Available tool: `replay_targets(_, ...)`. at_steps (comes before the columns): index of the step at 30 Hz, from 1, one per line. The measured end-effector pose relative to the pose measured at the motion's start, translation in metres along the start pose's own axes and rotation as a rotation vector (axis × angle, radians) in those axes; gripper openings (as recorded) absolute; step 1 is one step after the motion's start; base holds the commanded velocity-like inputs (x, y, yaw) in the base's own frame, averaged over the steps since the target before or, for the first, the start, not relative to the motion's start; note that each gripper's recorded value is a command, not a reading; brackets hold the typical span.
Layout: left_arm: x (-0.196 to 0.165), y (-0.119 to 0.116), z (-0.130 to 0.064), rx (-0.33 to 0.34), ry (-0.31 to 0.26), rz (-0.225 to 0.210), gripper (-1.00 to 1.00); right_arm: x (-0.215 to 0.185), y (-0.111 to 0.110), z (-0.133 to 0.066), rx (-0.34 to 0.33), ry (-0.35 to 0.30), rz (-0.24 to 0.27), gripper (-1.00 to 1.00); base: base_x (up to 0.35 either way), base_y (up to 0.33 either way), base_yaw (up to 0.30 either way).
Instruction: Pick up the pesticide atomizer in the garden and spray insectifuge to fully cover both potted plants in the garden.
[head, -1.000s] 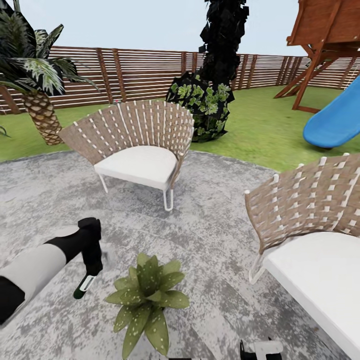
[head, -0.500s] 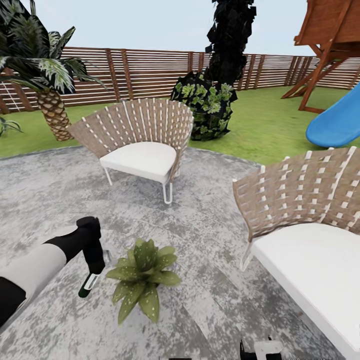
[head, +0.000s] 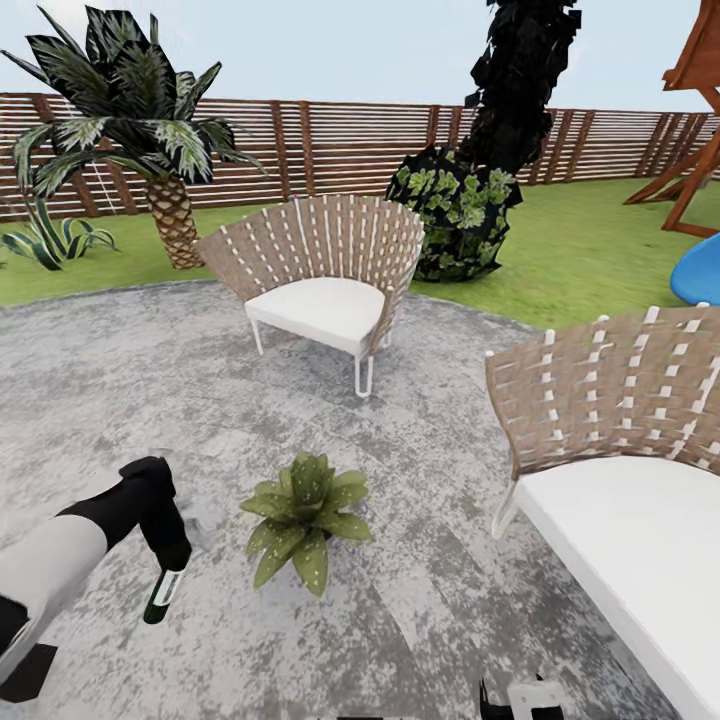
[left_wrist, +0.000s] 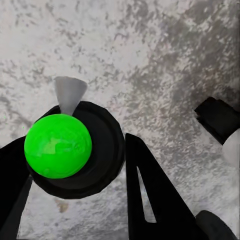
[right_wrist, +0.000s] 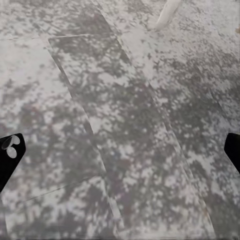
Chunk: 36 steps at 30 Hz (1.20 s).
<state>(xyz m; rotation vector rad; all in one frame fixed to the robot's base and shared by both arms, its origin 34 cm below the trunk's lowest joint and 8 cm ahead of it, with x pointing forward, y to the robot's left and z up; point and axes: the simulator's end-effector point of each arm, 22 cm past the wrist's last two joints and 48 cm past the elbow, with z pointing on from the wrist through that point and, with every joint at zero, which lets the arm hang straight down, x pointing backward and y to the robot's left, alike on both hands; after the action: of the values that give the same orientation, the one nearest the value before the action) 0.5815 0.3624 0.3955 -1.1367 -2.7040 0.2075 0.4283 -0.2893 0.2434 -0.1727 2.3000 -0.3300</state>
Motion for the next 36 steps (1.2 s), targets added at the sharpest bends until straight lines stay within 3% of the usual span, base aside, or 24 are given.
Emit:
replay_targets(3,-0.009,0.008,0.014,0.005,-0.218,-0.024,-1.00,-0.001,-0.002,0.000,0.004,-0.002,0.001,1.00,-0.294,-0.001,0.168)
replay_targets(6,-0.015,0.011,0.027,-0.012,-0.354,-0.069,-1.00,-0.002,-0.001,0.000,0.005,-0.003,0.004,1.00,-0.124,0.000,0.028)
replay_targets(7,-0.018,0.007,0.032,-0.008,-0.387,-0.072,-1.00,-0.002,-0.001,0.000,0.005,-0.003,0.005,1.00,-0.008,0.000,0.002)
replay_targets(8,-0.027,-0.008,0.044,0.017,-0.498,-0.056,-1.00,-0.002,0.000,0.000,0.004,-0.004,0.004,1.00,-0.003,0.000,0.001)
replay_targets(9,-0.029,-0.013,0.051,0.013,-0.545,-0.051,-1.00,-0.002,0.000,0.000,0.002,-0.006,0.004,1.00,0.000,0.000,0.000)
replay_targets(10,-0.027,-0.005,0.062,-0.065,-0.589,-0.064,-1.00,-0.003,0.000,0.000,-0.001,-0.008,0.002,1.00,0.000,0.000,0.000)
replay_targets(11,-0.028,-0.003,0.063,-0.079,-0.598,-0.066,-1.00,-0.004,0.001,0.000,-0.004,-0.008,0.001,1.00,0.000,0.000,0.000)
replay_targets(12,-0.038,-0.007,0.062,-0.088,-0.632,-0.034,-1.00,-0.018,0.029,0.002,-0.116,-0.055,-0.088,1.00,0.000,0.000,0.000)
replay_targets(15,-0.048,-0.016,0.064,-0.086,-0.657,0.010,-1.00,-0.068,0.063,0.008,-0.307,-0.180,-0.195,1.00,0.000,0.000,0.000)
replay_targets(16,-0.050,-0.021,0.066,-0.080,-0.659,0.021,-1.00,-0.085,0.082,0.006,-0.416,-0.213,-0.242,1.00,0.000,0.000,0.000)
replay_targets(19,-0.055,-0.032,0.070,-0.061,-0.648,0.059,-1.00,-0.115,0.105,0.006,-0.629,-0.211,-0.329,1.00,0.000,0.000,0.000)
replay_targets(21,-0.053,-0.057,0.080,0.002,-0.593,0.150,-1.00,-0.140,0.106,0.007,-0.737,-0.226,-0.380,1.00,0.000,0.000,0.000)
replay_targets(24,-0.048,-0.087,0.087,0.092,-0.528,0.257,-1.00,-0.186,0.109,0.009,-0.835,-0.274,-0.441,1.00,0.000,0.000,0.000)
replay_targets(28,-0.046,-0.116,0.093,0.172,-0.463,0.353,-1.00,-0.233,0.110,0.005,-0.940,-0.213,-0.470,1.00,0.000,0.000,0.000)
replay_targets(30,-0.046,-0.118,0.093,0.178,-0.456,0.363,-1.00,-0.232,0.127,-0.004,-0.984,-0.212,-0.524,1.00,0.000,0.000,0.000)
replay_targets(31,-0.046,-0.121,0.095,0.182,-0.452,0.367,-1.00,-0.227,0.159,-0.022,-1.061,-0.220,-0.613,1.00,0.000,0.000,0.000)
replay_targets(32,-0.045,-0.121,0.095,0.183,-0.450,0.368,-1.00,-0.225,0.168,-0.027,-1.080,-0.222,-0.635,-1.00,0.000,0.000,0.000)
replay_targets(36,-0.040,-0.127,0.102,0.190,-0.425,0.392,-1.00,-0.221,0.181,-0.035,-1.112,-0.224,-0.662,-1.00,0.000,0.000,0.000)
